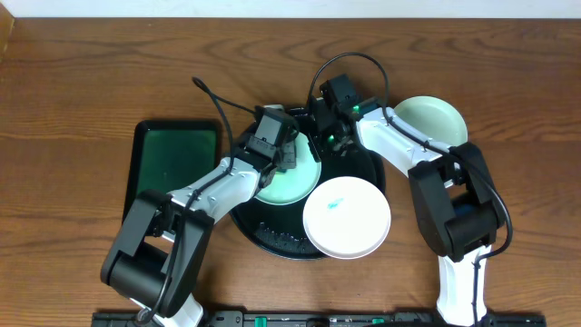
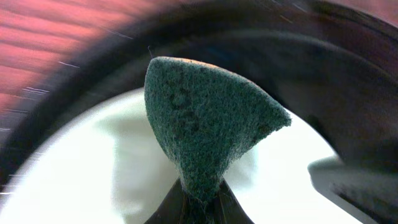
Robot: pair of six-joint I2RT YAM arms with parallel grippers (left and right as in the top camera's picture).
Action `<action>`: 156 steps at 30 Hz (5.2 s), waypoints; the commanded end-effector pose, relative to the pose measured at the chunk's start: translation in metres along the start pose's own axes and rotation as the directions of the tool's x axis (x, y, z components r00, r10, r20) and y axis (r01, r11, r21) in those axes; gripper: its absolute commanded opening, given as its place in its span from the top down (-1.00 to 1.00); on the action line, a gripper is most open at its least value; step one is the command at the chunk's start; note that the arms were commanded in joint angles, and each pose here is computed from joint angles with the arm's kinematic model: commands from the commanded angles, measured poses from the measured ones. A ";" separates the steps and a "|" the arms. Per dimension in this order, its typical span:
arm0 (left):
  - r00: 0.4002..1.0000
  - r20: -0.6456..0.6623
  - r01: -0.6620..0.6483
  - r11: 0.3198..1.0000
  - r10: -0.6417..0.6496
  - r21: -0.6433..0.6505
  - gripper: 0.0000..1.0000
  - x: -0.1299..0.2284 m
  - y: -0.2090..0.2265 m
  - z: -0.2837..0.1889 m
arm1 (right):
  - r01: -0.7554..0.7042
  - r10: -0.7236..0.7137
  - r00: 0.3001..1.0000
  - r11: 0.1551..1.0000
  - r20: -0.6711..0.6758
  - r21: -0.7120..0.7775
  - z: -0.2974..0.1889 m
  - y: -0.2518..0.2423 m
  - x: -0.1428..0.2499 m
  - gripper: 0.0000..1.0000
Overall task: Clean dirty plates on tray and stack at the side
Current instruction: 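Scrub the second mint plate with the sponge while the right gripper holds it, then stack the second mint plate onto the first with the right gripper, then grasp the white plate with the right gripper and pull it to tray center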
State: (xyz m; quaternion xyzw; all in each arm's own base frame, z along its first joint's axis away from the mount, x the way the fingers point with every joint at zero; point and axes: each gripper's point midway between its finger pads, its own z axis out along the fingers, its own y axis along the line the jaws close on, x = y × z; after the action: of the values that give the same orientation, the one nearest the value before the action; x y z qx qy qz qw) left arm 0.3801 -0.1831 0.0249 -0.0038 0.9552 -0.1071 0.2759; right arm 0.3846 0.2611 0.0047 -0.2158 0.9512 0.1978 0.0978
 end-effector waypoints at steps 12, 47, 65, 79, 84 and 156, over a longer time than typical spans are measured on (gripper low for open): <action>0.993 -0.095 -0.106 0.917 0.075 -0.385 0.85 0.023 0.086 -0.011 | -0.006 0.010 0.997 0.999 -0.080 0.044 0.019 -0.010 0.022 0.98; 0.988 -0.152 -0.029 1.000 0.028 -0.006 0.86 0.030 0.022 -0.001 | 0.007 -0.003 0.996 0.999 -0.084 0.046 0.019 -0.011 0.023 0.98; 0.972 0.228 0.135 0.928 -0.056 -0.349 0.85 -0.048 0.098 -0.138 | 0.109 -0.113 0.993 0.988 0.036 0.109 -0.013 -0.007 -0.012 0.98; 0.893 0.193 0.446 0.858 -0.407 -0.256 0.86 -0.040 0.189 -0.149 | 0.335 -0.570 0.820 0.536 0.039 0.775 -0.169 0.029 -0.060 0.98; 0.878 0.185 0.479 0.830 -0.442 -0.287 0.86 -0.032 0.204 -0.153 | 0.412 -0.696 0.702 0.223 -0.151 0.883 -0.197 0.064 -0.067 0.98; 0.877 0.176 0.480 0.825 -0.447 -0.297 0.85 -0.029 0.206 -0.154 | -0.478 0.411 0.823 0.874 0.393 0.086 -0.213 -0.177 0.057 -0.47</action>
State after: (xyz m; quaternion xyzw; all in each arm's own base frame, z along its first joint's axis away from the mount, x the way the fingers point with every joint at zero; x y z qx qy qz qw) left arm 0.3356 0.0493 0.1255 -0.2794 0.9167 -0.0099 0.2854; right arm 0.3896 -0.0159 0.0677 0.0749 0.9670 0.1471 0.1939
